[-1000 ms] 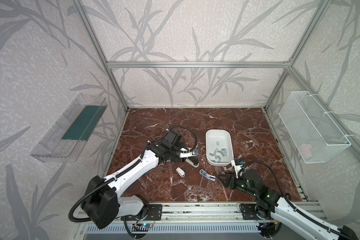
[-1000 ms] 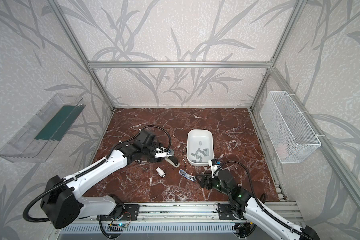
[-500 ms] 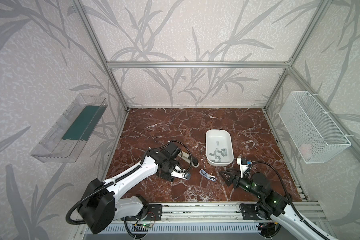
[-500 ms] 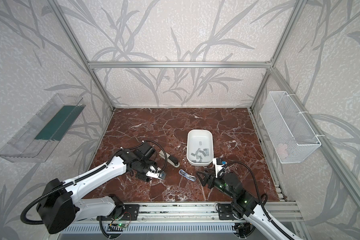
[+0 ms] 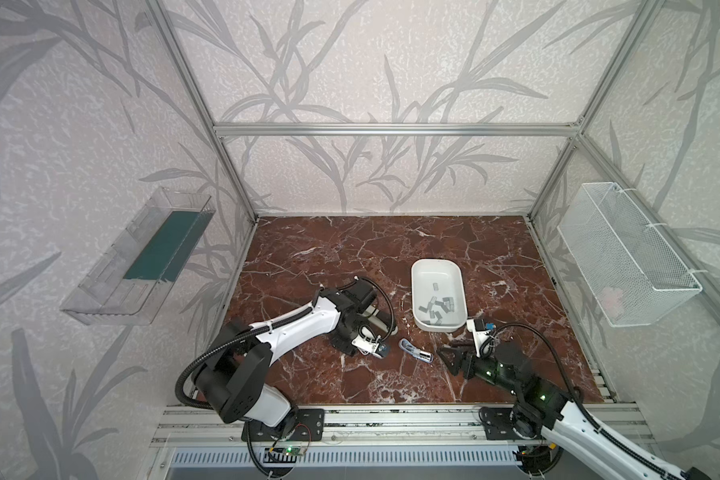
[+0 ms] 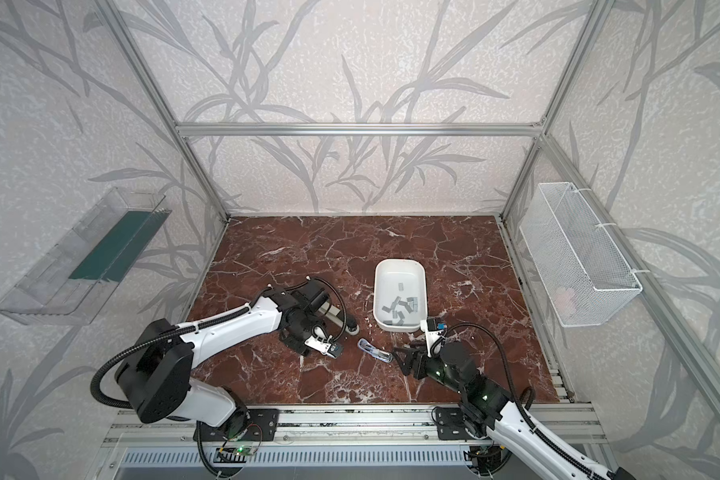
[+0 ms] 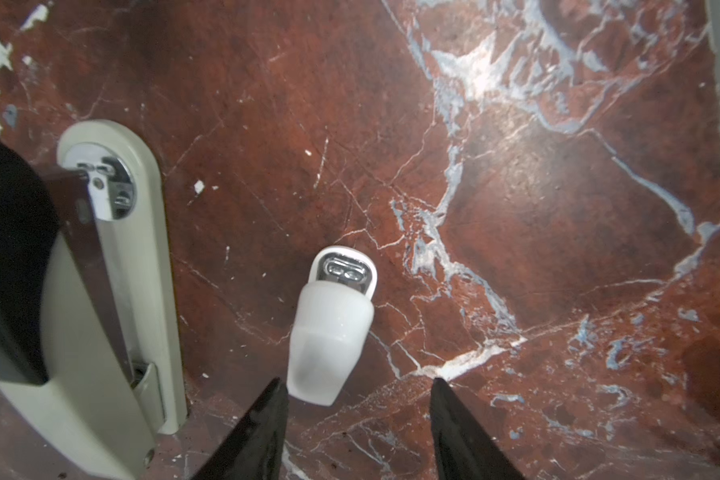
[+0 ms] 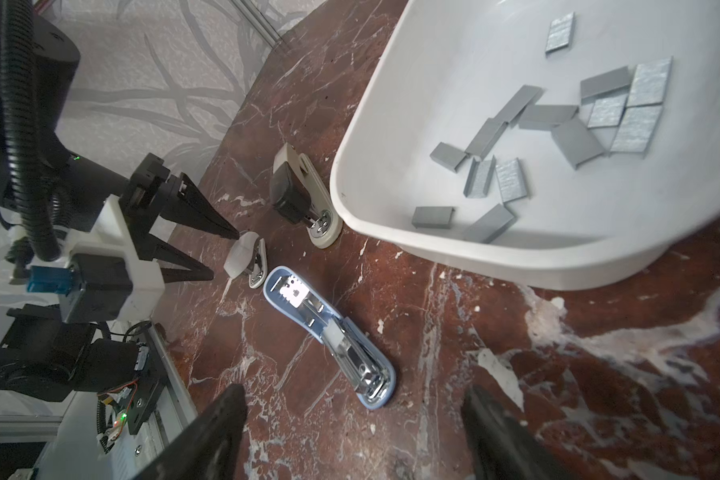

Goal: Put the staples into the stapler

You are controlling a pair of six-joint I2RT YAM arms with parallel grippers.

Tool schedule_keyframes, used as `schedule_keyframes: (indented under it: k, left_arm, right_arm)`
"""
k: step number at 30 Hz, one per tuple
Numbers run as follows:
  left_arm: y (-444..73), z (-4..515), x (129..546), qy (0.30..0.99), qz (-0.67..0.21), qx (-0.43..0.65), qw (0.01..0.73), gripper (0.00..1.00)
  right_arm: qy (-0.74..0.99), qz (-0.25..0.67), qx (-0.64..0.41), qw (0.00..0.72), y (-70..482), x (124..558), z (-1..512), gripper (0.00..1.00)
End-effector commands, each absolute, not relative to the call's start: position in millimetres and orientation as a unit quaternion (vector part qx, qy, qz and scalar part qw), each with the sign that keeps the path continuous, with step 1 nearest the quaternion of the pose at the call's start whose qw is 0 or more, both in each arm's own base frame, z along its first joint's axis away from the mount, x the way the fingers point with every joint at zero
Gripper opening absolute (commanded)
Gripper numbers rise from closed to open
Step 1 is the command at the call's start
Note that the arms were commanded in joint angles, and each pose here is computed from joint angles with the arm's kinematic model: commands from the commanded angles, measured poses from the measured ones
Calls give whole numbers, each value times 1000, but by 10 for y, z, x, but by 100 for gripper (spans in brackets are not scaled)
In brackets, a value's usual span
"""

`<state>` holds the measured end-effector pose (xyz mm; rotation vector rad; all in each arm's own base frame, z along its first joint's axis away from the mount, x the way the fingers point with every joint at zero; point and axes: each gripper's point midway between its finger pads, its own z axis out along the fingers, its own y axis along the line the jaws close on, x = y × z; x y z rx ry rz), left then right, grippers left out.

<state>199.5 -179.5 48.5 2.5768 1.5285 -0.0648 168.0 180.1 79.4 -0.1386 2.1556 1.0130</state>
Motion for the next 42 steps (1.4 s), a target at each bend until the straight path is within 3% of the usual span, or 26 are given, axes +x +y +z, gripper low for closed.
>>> schedule_keyframes:
  k: [1, 15, 24, 27, 32, 36, 42]
  left_arm:
    - [-1840, 462, 1968, 478, -31, 875, 72, 56]
    - [-2007, 334, 1931, 467, -51, 881, 55, 43]
    - [-2001, 304, 1958, 470, -40, 881, 47, 24]
    - [-2025, 365, 1980, 472, -37, 879, 58, 14]
    - [-2358, 775, 2121, 504, -35, 849, 153, 0]
    - [-2604, 1118, 2295, 567, 3, 789, 234, 0]
    - [-2812, 1424, 1946, 569, -61, 761, 306, 0]
  right_arm:
    - [848, 383, -59, 360, 1779, 1658, 699, 82]
    - [848, 384, -59, 362, 1781, 1665, 712, 83]
    - [848, 384, -59, 360, 1782, 1659, 707, 83]
    - [850, 380, -57, 361, 1772, 1668, 731, 82]
    - [845, 395, -78, 352, 1853, 1624, 998, 78]
    - [838, 411, -88, 348, 1942, 1611, 1235, 75]
    - [819, 458, -102, 331, 2164, 1549, 1533, 73]
